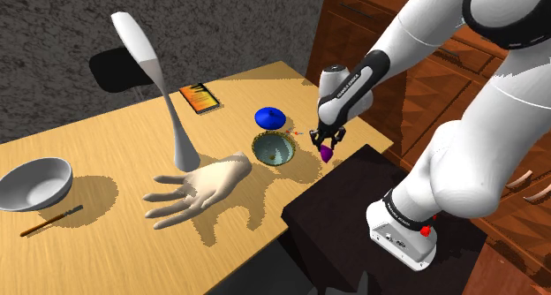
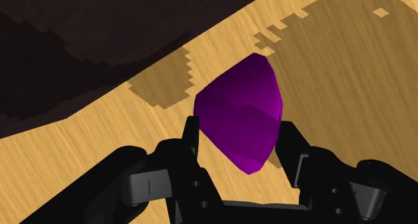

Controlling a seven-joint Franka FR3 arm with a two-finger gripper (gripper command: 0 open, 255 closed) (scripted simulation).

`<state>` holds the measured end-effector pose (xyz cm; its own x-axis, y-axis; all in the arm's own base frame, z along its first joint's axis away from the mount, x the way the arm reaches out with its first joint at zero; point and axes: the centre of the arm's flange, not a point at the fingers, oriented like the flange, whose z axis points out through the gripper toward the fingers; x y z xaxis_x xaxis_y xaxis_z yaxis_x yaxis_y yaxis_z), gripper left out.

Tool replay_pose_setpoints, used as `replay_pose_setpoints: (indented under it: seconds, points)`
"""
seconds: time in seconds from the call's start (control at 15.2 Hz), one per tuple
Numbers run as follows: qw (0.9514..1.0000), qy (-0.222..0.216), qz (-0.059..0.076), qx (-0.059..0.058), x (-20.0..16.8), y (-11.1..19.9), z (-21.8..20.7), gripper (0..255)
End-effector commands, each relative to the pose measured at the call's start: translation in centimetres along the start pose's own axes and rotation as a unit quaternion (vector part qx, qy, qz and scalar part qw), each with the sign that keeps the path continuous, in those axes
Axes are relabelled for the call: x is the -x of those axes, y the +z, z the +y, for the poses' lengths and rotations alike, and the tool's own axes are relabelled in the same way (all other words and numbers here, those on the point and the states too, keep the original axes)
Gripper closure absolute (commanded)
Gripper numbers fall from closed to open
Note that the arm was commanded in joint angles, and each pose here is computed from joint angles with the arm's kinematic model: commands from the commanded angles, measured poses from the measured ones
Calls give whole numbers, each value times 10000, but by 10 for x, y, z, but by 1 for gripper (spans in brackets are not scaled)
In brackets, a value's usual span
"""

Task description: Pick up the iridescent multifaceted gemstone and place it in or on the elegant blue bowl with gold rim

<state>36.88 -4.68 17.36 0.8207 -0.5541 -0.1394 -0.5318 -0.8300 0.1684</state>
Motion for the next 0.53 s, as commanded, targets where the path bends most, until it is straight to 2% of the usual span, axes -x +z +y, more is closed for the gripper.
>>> replay_pose_setpoints:
  seconds: [0.0,0.46]
  points:
    - [10000,0,-1,4,2,-11,2,255]
    - [10000,0,-1,4,8,-47,8,255]
